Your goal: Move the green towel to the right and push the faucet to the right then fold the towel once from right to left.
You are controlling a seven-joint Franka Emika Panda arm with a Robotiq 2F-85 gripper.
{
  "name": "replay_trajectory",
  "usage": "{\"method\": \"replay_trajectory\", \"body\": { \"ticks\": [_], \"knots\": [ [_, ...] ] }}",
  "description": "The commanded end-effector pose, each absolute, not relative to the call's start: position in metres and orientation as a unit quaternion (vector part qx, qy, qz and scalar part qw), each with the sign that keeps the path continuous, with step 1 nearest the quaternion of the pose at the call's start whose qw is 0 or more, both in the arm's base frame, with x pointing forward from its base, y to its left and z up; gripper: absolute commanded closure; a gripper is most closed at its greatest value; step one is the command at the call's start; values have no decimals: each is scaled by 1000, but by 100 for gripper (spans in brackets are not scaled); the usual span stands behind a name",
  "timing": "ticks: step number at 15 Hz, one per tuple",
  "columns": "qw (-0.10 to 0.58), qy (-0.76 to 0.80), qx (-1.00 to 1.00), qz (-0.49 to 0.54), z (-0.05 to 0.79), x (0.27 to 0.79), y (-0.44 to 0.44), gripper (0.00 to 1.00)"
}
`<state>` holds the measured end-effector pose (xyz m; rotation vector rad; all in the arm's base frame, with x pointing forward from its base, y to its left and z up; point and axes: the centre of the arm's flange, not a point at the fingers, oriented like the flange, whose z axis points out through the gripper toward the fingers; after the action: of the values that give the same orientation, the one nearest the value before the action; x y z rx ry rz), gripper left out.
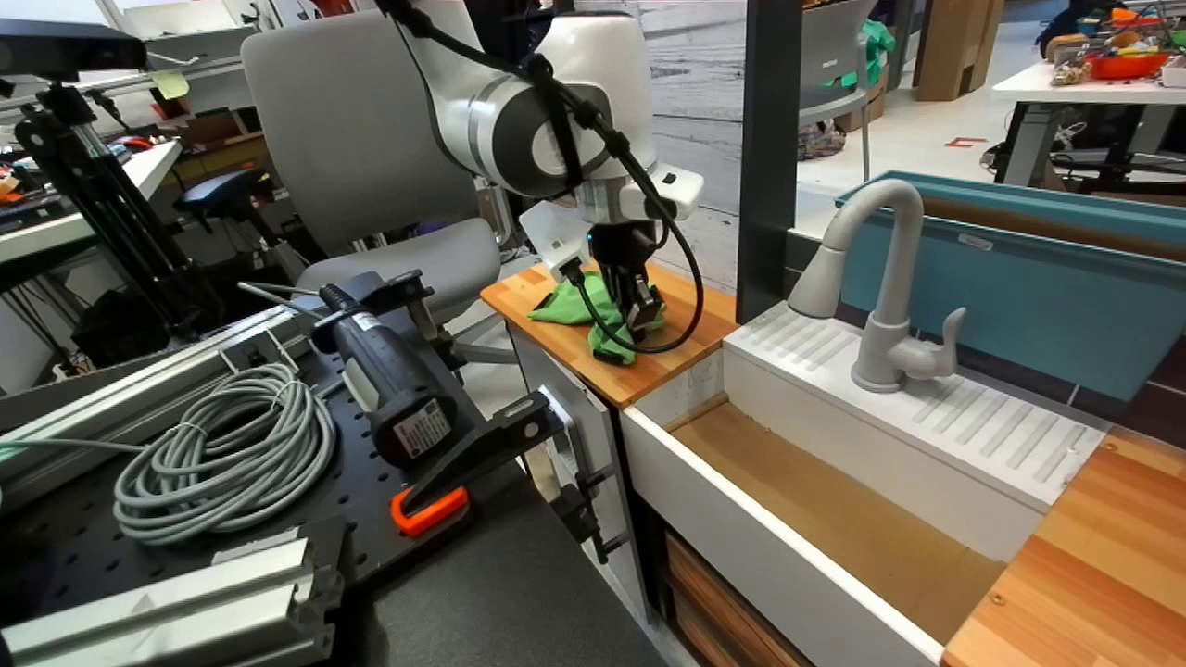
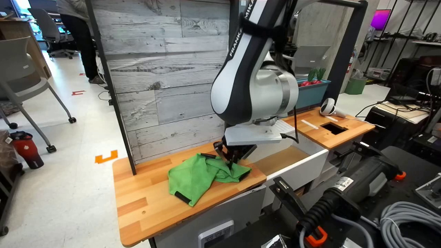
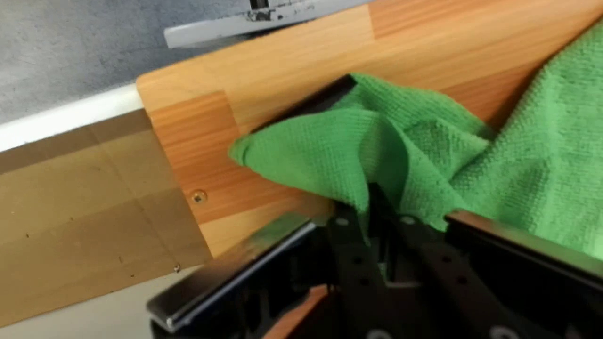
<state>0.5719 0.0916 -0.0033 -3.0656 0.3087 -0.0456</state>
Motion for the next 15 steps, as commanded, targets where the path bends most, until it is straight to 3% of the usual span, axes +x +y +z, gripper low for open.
{"method": "replay_trajectory", "body": {
  "ticks": [1,10,15],
  "knots": [
    [66,106,-991,-55,29,563,95,100],
    [129,89,-983,-94,86,570,172,100],
    [126,69,-987,-77,66,572,211,100]
  ]
}}
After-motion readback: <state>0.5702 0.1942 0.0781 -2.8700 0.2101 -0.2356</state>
